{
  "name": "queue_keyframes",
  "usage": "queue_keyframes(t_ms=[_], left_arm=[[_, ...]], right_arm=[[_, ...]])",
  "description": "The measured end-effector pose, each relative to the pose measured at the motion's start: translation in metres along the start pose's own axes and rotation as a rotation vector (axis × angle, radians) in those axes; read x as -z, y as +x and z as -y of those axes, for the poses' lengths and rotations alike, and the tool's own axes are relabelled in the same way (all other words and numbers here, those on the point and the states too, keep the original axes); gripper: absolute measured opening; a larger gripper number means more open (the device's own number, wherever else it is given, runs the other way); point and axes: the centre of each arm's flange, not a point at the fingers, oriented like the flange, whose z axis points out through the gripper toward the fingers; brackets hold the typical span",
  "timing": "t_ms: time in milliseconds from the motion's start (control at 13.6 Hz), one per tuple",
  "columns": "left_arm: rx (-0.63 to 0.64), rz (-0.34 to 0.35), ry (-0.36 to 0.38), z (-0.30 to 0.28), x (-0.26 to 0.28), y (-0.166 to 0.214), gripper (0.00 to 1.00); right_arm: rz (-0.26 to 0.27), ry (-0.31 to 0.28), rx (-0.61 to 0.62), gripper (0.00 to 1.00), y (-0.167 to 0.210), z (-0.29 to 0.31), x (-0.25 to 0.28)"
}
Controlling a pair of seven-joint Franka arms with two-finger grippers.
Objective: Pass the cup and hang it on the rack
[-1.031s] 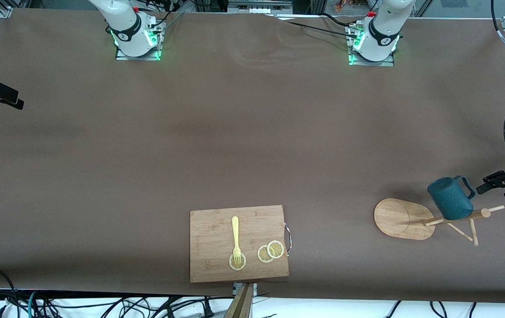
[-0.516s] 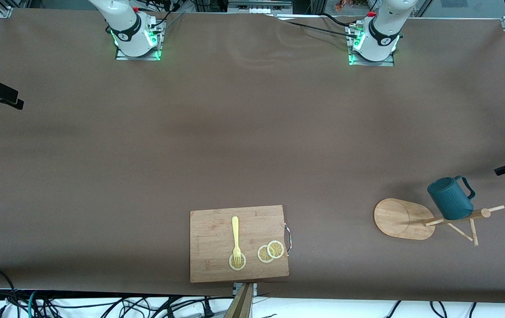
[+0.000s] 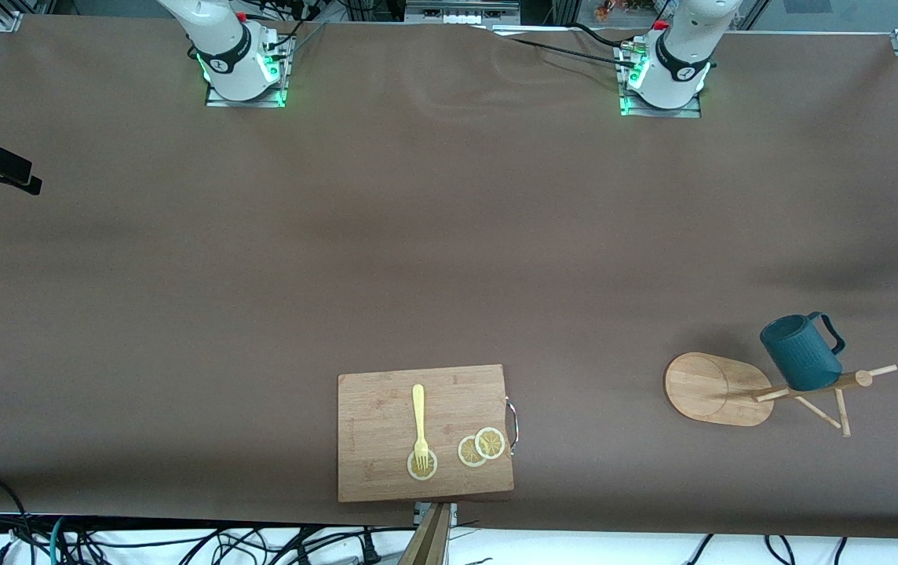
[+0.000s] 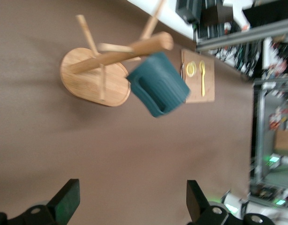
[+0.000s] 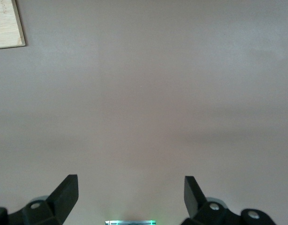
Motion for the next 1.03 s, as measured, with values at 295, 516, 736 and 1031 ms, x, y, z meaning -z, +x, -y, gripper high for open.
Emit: queue_keyframes(t_ms=[295, 516, 736, 1031], left_arm=[[-0.187, 0.092, 0.147, -0.139, -0.016, 0.024, 1.00], [-0.327, 0.157, 0.292, -0.245, -0.045, 0.025, 1.00], [-0.418, 0.208, 0.427, -0.326, -0.071, 0.010, 1.00], [-0.331, 0.265, 0.668, -0.429, -0.125, -0.042, 1.00]], right_arm=[[0.000, 0.000, 0.000, 1.00, 0.000, 0.000, 0.000], [0.000, 0.000, -0.001, 1.00, 0.000, -0.001, 0.000], [0.000, 0.000, -0.002, 1.00, 0.000, -0.001, 0.000], [0.001, 0.000, -0.004, 1.00, 0.000, -0.002, 0.000]])
